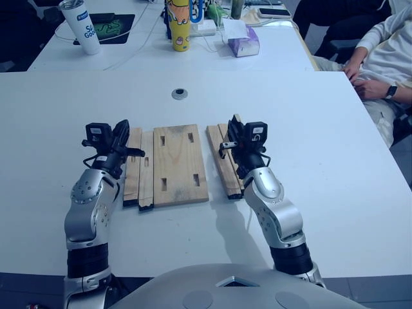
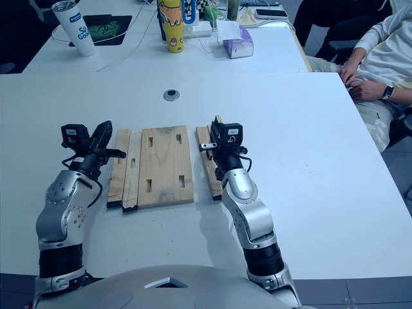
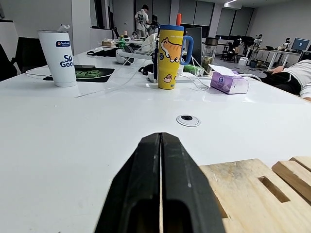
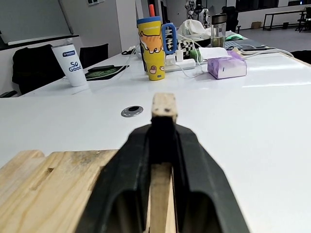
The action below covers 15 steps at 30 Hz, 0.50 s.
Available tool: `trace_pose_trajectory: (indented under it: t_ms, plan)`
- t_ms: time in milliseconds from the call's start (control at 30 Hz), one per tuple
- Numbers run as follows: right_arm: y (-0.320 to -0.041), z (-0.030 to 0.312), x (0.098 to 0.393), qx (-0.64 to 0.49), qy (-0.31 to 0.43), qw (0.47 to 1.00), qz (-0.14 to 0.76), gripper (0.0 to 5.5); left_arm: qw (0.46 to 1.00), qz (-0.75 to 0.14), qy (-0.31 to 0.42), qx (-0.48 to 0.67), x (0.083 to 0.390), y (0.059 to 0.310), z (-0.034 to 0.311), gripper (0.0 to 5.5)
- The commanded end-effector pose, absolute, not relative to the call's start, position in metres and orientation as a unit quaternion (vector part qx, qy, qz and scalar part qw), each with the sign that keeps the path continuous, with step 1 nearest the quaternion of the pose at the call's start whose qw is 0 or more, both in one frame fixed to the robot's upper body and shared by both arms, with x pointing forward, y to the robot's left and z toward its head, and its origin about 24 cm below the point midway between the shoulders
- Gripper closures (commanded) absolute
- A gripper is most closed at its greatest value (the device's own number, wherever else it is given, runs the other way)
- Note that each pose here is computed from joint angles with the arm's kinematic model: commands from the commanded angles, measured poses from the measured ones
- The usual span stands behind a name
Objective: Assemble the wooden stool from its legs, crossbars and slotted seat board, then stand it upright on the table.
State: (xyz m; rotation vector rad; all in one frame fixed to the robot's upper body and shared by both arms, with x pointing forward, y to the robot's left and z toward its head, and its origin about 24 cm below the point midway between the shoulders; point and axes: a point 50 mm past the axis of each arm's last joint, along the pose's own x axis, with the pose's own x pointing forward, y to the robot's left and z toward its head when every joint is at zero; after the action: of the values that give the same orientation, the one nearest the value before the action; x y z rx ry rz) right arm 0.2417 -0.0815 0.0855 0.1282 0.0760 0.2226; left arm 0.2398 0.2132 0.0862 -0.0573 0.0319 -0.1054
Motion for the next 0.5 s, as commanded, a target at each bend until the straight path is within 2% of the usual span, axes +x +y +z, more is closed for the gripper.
trace_pose_trajectory:
  t_ms: [33,200,500]
  plan:
    - [-0.093,0.043,0.23,0.01,0.124,0.986,0.113,5.06,0.999,-0.046,0.013,-0.02,0.237,0.216,0.088,5.5]
    - [-0.096,0.031,0.222,-0.012,0.127,0.982,0.137,5.06,0.999,-0.038,0.009,-0.017,0.239,0.219,0.09,5.5]
    - [-0.112,0.026,0.218,-0.012,0.072,0.981,0.181,5.06,0.999,-0.026,0.005,-0.031,0.237,0.216,0.085,5.5]
